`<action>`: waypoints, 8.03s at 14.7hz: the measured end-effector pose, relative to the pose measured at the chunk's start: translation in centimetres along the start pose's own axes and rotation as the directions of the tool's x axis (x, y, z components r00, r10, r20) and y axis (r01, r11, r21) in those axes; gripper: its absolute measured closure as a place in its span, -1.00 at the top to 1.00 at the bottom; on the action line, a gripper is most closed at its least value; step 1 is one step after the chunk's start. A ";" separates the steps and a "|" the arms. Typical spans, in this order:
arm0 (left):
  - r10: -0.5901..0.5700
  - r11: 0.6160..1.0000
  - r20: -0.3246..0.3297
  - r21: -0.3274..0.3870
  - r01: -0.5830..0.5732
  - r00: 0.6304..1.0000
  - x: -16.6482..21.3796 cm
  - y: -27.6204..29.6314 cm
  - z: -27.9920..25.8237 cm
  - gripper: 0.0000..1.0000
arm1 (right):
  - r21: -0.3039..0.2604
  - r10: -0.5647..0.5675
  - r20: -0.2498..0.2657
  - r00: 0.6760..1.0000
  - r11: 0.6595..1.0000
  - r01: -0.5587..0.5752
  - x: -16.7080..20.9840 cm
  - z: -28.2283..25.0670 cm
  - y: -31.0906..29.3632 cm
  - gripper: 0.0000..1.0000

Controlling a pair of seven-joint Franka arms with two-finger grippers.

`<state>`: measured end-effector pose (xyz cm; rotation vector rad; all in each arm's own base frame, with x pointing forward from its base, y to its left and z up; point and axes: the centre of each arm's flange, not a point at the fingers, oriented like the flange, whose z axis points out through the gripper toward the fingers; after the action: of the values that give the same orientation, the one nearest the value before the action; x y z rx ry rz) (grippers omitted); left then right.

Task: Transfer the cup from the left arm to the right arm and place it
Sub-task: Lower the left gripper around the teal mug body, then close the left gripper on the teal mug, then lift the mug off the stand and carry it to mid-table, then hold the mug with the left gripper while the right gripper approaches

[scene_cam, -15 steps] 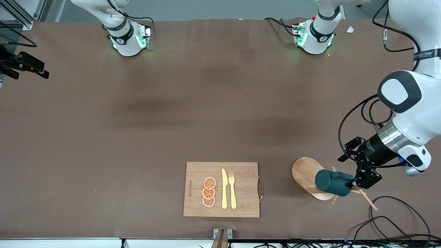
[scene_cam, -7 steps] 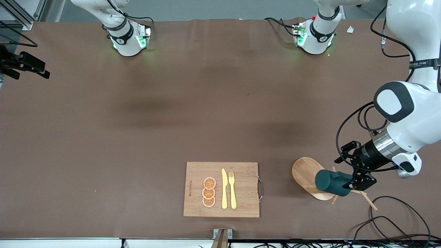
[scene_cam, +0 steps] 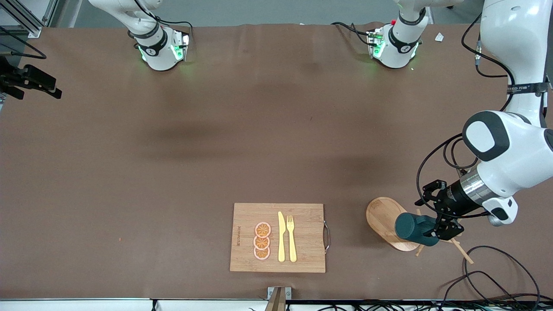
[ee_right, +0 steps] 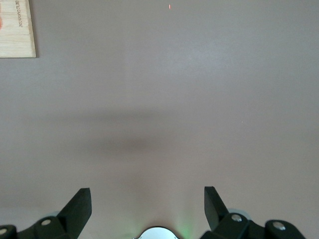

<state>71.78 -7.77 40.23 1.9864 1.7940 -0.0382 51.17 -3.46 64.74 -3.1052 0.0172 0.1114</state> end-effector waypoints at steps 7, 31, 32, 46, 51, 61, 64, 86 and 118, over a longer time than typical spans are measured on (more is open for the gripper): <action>-0.009 1.000 -0.003 0.013 0.009 1.000 0.8 -0.2 1.6 1.00 | 0.000 0.001 0.000 1.000 1.000 -0.001 0.0 0.0 0.1 1.00; 0.075 0.996 -0.017 -0.038 -0.075 0.997 1.4 0.9 3.1 1.00 | 0.000 -0.003 0.000 1.000 1.000 0.003 0.0 0.0 -0.1 1.00; 0.075 0.996 -0.017 -0.039 -0.076 0.997 1.4 0.9 3.2 0.97 | -0.001 -0.007 0.000 1.000 1.000 0.007 0.0 0.0 -0.4 1.00; 0.088 0.993 -0.014 -0.071 -0.089 0.996 0.5 1.9 1.8 0.66 | 0.001 0.010 0.000 1.000 1.000 -0.010 0.0 0.0 0.5 1.00; 0.103 0.994 0.025 -0.036 -0.102 0.994 -2.9 1.8 -0.3 0.66 | 0.001 0.010 0.001 1.000 1.000 -0.010 -0.1 0.0 0.5 1.00; 0.226 0.973 0.025 0.037 -0.227 0.974 -19.2 -0.9 -1.4 0.66 | 0.000 0.014 -0.023 1.000 1.000 -0.014 0.2 -0.2 0.8 1.00; 0.371 0.927 -0.050 0.075 -0.367 0.927 -27.3 -4.1 0.7 0.66 | 0.000 0.015 -0.024 1.000 1.000 -0.015 0.2 -0.2 0.8 1.00; 0.700 0.237 -0.709 0.345 -0.908 -0.086 -49.7 -41.2 29.8 0.66 | -0.021 0.025 0.087 0.996 1.000 -0.024 3.9 5.5 1.9 1.00; 0.591 0.293 -0.806 0.250 -0.923 -0.030 -51.8 -55.7 32.3 1.00 | 0.069 0.188 0.002 0.982 0.980 -0.188 4.9 28.8 -31.6 1.00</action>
<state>20.29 -65.18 10.48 2.5489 0.4202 1.7587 54.35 29.10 36.79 -3.0278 0.3081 0.1062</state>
